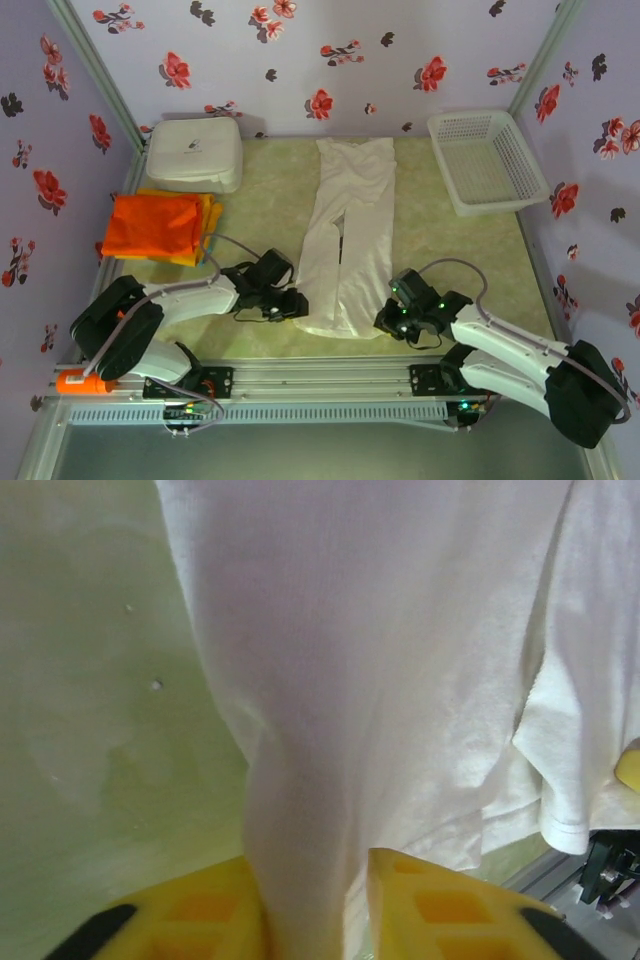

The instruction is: Fold and stack the t-shirts

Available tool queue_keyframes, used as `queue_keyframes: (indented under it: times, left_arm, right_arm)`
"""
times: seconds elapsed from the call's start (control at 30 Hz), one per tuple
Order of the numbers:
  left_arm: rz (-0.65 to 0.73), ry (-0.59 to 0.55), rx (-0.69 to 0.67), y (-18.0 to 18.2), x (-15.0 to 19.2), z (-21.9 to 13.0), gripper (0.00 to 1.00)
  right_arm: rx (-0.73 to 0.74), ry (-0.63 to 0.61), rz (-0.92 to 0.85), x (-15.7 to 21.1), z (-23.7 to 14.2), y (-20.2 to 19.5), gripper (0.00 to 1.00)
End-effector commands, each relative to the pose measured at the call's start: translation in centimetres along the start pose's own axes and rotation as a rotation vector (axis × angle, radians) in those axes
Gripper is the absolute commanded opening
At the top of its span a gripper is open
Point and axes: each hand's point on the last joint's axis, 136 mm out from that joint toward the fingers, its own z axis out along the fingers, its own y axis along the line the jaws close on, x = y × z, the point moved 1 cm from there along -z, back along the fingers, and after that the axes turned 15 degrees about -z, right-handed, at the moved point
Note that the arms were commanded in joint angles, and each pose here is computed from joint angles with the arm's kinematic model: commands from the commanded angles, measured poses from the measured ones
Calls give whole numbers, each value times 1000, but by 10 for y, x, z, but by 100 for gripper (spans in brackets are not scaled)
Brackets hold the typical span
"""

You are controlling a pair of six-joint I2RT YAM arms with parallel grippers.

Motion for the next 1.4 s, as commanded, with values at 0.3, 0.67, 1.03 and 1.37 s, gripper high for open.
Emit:
queue_keyframes:
  times: [0.3,0.67,1.03,1.37]
  left_arm:
    - [2,6,66,-37,33,-10,1]
    - [142,-129,127,-100,-25,-49,0]
    - [207,-219,163,-131,-96,-72,0]
    - [230,-266,183,-150,-143,-75,0]
  right_arm:
    - [54,-101,41,5,-51,-10,0]
    - [72,-254,-13,-49,-90,21,0]
    - [37,-341,-57,-135,-114,49,0]
    - [17,-357,-111,-201,-109,61,0]
